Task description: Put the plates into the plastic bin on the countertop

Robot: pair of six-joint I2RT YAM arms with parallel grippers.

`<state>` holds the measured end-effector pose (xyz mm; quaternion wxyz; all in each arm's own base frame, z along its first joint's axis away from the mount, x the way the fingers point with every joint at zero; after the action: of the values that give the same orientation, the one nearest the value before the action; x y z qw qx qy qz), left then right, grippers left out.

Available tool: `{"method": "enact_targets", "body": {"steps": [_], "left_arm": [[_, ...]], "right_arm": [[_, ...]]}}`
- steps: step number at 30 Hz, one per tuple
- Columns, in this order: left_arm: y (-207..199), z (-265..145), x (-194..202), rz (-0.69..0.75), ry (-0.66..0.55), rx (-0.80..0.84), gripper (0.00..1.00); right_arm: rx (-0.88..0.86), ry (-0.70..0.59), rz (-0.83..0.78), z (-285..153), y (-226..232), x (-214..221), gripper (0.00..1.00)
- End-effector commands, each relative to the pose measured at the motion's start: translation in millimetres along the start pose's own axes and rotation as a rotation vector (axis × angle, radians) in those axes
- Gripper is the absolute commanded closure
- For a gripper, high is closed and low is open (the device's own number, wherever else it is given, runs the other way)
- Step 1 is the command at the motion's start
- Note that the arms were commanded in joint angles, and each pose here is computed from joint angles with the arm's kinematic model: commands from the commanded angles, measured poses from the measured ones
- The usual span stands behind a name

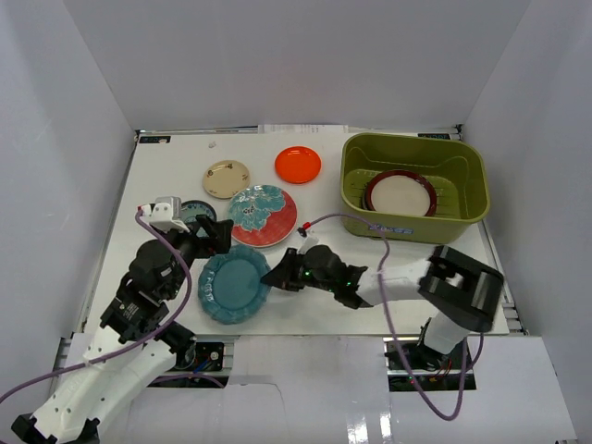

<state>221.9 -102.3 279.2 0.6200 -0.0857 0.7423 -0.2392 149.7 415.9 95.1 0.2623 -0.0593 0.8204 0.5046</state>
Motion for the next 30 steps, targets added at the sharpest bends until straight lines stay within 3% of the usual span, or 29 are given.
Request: {"method": "enact_targets", "body": {"steps": [1,4,9,13,18,28,30], "left_arm": [[4.8,-5.9,-14.1,-0.042,-0.077,-0.005,0.02],[7.9,-7.6,-17.5,-0.076,-0.095,-0.017,0.02],[-0.9,6.8,8.0,-0.146,0.026,-0.006,0.02],[-1.7,18.2,39.3,-0.246,0.122,-0.017,0.02],[11.4,33.1,89.7,-0.333,0.231,-0.076,0.02],[48.0,70.5,141.1,-0.341,0.278,-0.249,0.02],[53.4,77.4,150.8,-0.348,0.295,-0.272,0.02]], "right_arm": [[-0.130,-0.220,-0.118,-50.4,61.9,-87.1,0.92],[-0.128,-0.319,-0.172,-102.5,71.2,-144.9,0.92],[-0.018,-0.533,-0.281,-193.1,66.6,-232.3,0.92],[0.155,-0.686,-0.251,-266.2,5.0,-298.2,0.92],[0.352,-0.787,-0.108,-328.6,-87.1,-339.2,0.92],[0.507,-0.756,0.035,-335.3,-172.1,-342.0,0.92],[0.530,-0.729,0.066,-331.0,-185.3,-335.1,0.87]]}}
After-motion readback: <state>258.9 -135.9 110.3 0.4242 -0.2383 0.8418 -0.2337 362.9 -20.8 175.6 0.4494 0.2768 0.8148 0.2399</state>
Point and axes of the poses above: each gripper's point midway between its finger pads, its own z axis out along the fingers, its own y axis along the line the jaws close on, x = y × z, the point moved 1 cm from there along -z, back along the fingers, and after that the axes turned 6 degrees about -z, right-handed, at the moved point
